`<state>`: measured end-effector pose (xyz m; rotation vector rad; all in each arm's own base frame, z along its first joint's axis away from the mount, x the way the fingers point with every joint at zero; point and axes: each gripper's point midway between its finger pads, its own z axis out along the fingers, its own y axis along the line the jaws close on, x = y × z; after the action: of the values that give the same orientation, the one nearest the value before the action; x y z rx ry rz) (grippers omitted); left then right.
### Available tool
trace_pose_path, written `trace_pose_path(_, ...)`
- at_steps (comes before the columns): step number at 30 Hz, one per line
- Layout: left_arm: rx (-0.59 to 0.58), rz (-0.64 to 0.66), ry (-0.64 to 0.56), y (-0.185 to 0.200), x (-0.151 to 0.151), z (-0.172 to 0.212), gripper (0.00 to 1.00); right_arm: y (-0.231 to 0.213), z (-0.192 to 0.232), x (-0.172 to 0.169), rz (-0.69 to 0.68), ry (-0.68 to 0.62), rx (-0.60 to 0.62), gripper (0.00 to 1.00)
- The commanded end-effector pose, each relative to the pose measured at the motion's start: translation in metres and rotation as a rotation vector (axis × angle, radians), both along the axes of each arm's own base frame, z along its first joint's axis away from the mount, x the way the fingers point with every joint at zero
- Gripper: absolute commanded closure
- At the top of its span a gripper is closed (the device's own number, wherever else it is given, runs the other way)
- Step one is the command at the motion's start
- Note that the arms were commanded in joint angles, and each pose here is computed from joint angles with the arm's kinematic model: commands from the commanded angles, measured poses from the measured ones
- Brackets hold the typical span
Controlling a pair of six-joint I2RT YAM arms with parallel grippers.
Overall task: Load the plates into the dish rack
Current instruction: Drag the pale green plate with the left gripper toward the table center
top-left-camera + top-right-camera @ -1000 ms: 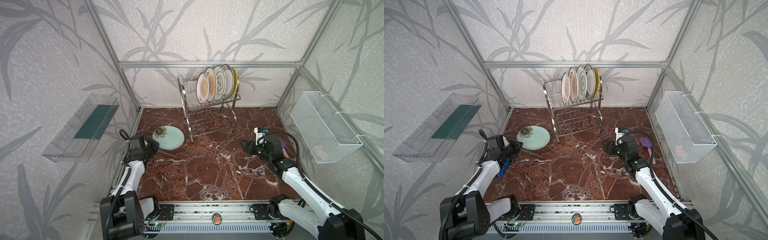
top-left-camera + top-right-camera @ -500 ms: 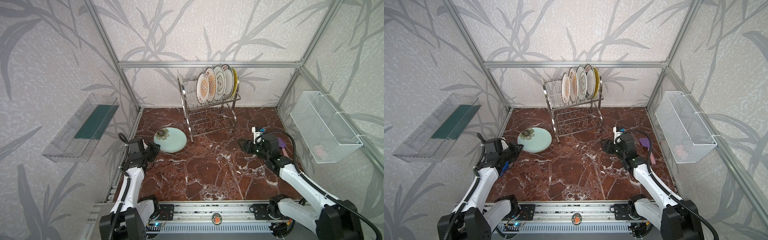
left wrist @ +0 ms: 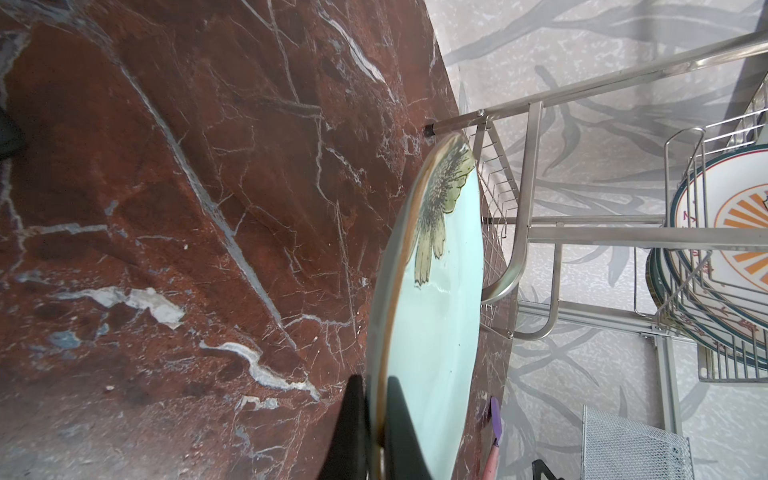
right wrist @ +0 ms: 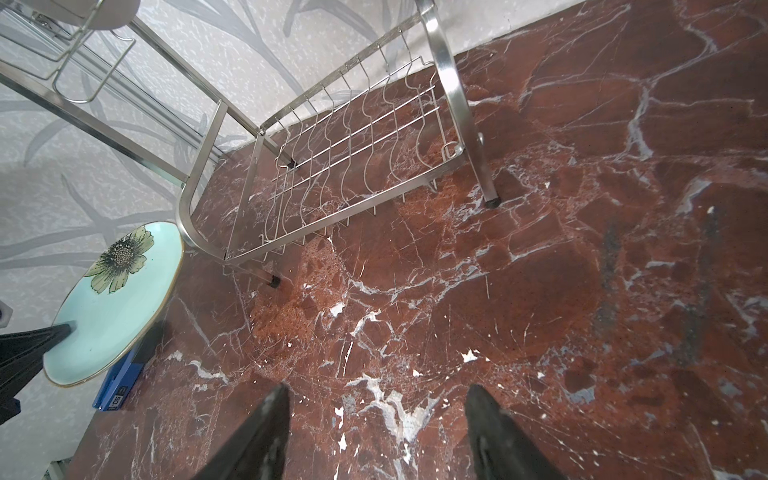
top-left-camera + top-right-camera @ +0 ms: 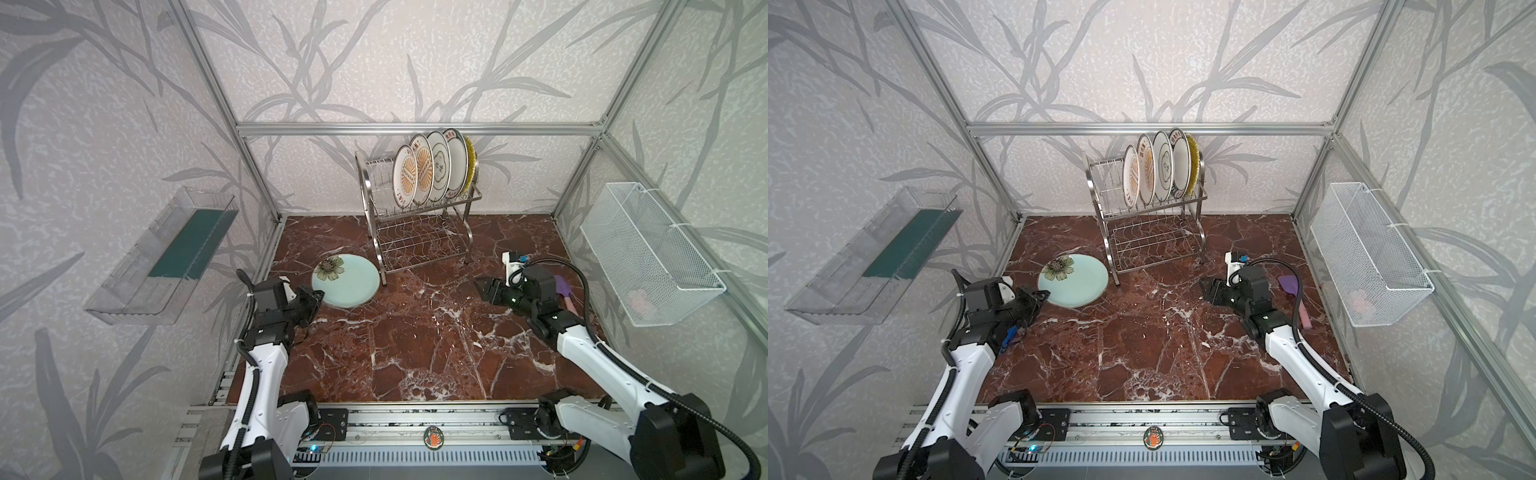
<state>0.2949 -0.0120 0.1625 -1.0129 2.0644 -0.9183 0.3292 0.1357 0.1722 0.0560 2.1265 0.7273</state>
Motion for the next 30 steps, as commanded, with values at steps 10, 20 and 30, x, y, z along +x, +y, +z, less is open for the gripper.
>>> trace_pose_path(10, -0.027, -0.116, -0.206, -0.020, 0.006, 0.065, 1.00, 0.005, 0.019, 0.008, 0.012, -0.047, 0.036, 0.33)
trace_pose_path(20, -0.013, -0.201, -0.269, -0.033, 0.004, 0.087, 1.00, 0.006, 0.021, 0.007, 0.014, -0.050, 0.047, 0.34)
trace_pose_path(30, 0.008, -0.365, -0.318, -0.068, 0.001, 0.101, 1.00, 0.014, 0.031, 0.004, 0.052, -0.048, 0.082, 0.33)
